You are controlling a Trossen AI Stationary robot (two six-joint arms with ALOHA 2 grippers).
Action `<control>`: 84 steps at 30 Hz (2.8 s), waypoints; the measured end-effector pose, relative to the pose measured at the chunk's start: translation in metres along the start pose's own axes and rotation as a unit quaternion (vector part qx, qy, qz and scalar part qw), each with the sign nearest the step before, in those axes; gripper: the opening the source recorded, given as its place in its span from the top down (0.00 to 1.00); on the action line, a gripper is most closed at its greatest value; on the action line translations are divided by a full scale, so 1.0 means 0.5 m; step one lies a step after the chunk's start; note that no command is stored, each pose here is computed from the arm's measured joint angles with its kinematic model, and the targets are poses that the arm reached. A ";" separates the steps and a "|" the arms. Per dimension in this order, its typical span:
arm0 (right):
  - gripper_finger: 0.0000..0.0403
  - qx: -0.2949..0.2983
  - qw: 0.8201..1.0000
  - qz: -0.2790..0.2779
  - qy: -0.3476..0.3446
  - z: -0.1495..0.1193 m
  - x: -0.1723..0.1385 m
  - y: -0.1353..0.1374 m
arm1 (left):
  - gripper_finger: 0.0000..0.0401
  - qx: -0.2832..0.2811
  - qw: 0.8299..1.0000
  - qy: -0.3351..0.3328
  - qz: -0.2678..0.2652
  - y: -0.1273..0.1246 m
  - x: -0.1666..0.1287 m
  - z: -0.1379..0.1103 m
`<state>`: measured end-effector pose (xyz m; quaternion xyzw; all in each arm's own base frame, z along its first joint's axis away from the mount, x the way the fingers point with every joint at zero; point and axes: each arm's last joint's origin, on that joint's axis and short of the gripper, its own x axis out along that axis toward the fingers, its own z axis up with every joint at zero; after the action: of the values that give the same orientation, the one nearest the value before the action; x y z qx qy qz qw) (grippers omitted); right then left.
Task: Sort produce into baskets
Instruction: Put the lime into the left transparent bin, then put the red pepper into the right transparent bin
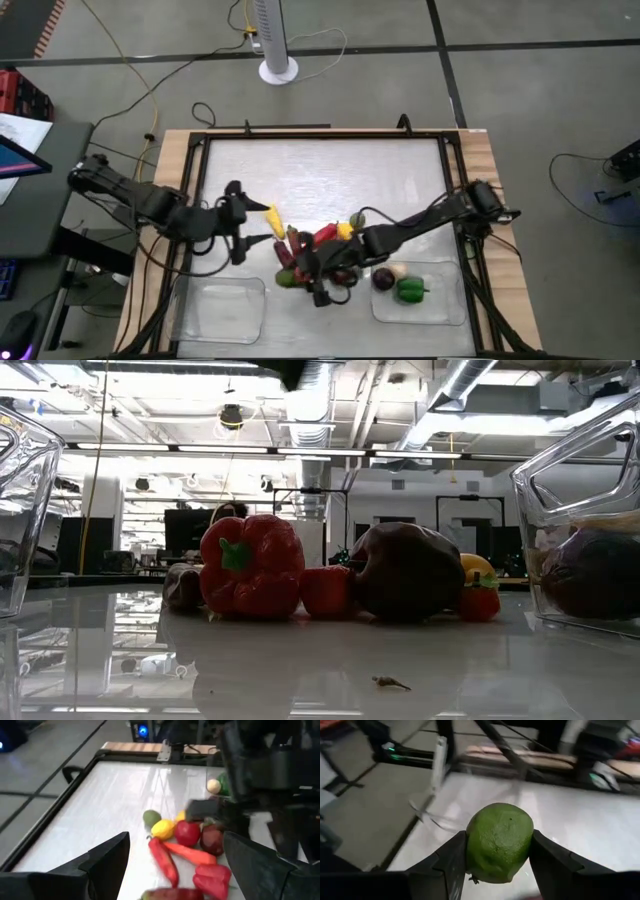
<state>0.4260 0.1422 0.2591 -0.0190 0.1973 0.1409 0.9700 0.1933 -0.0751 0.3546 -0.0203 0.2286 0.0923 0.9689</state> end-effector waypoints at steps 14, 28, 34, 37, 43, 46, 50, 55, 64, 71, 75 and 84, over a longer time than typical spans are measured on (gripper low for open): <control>0.46 -0.040 0.998 0.049 -0.019 0.009 0.138 -0.029 | 0.24 -0.025 1.000 0.003 -0.013 0.013 -0.041 -0.009; 0.18 -0.041 0.998 0.045 -0.005 0.016 0.136 -0.042 | 0.24 -0.020 1.000 0.009 0.007 0.012 -0.034 -0.012; 0.18 -0.057 0.994 -0.014 0.087 0.046 0.056 -0.052 | 0.24 -0.036 0.996 0.053 0.056 0.014 -0.004 -0.029; 0.21 -0.064 0.991 -0.043 0.111 0.039 0.007 -0.050 | 0.24 -0.027 0.991 0.107 0.080 0.015 0.028 -0.047; 0.24 -0.028 0.992 -0.097 0.076 -0.015 -0.127 -0.052 | 0.24 0.017 0.979 0.181 0.093 0.023 0.095 -0.064; 0.24 0.001 0.991 -0.129 0.047 -0.065 -0.193 -0.060 | 0.24 0.021 0.973 0.217 0.074 0.039 0.134 -0.068; 0.24 0.036 0.985 -0.168 0.003 -0.116 -0.272 -0.061 | 0.24 0.028 0.971 0.237 0.028 0.052 0.195 -0.070; 0.24 0.050 0.973 -0.223 -0.017 -0.168 -0.348 -0.053 | 0.24 0.051 0.974 0.217 -0.038 0.047 0.269 -0.072; 0.24 0.059 0.962 -0.259 -0.065 -0.211 -0.438 -0.053 | 0.24 -0.019 0.979 0.201 -0.012 0.055 0.407 -0.115; 0.24 0.054 0.960 -0.261 -0.084 -0.239 -0.441 -0.055 | 0.24 -0.037 0.974 0.225 -0.006 0.044 0.476 -0.165; 0.24 0.053 0.959 -0.268 -0.078 -0.242 -0.440 -0.061 | 0.24 -0.048 0.971 0.233 0.003 0.042 0.494 -0.181; 0.24 0.053 0.959 -0.269 -0.071 -0.246 -0.435 -0.063 | 0.26 -0.037 0.967 0.252 0.013 0.040 0.520 -0.214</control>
<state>0.1965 0.0430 0.2297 -0.0099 0.1229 -0.1346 0.9832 0.3709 -0.0200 0.1426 -0.0762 0.4617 0.1050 0.8775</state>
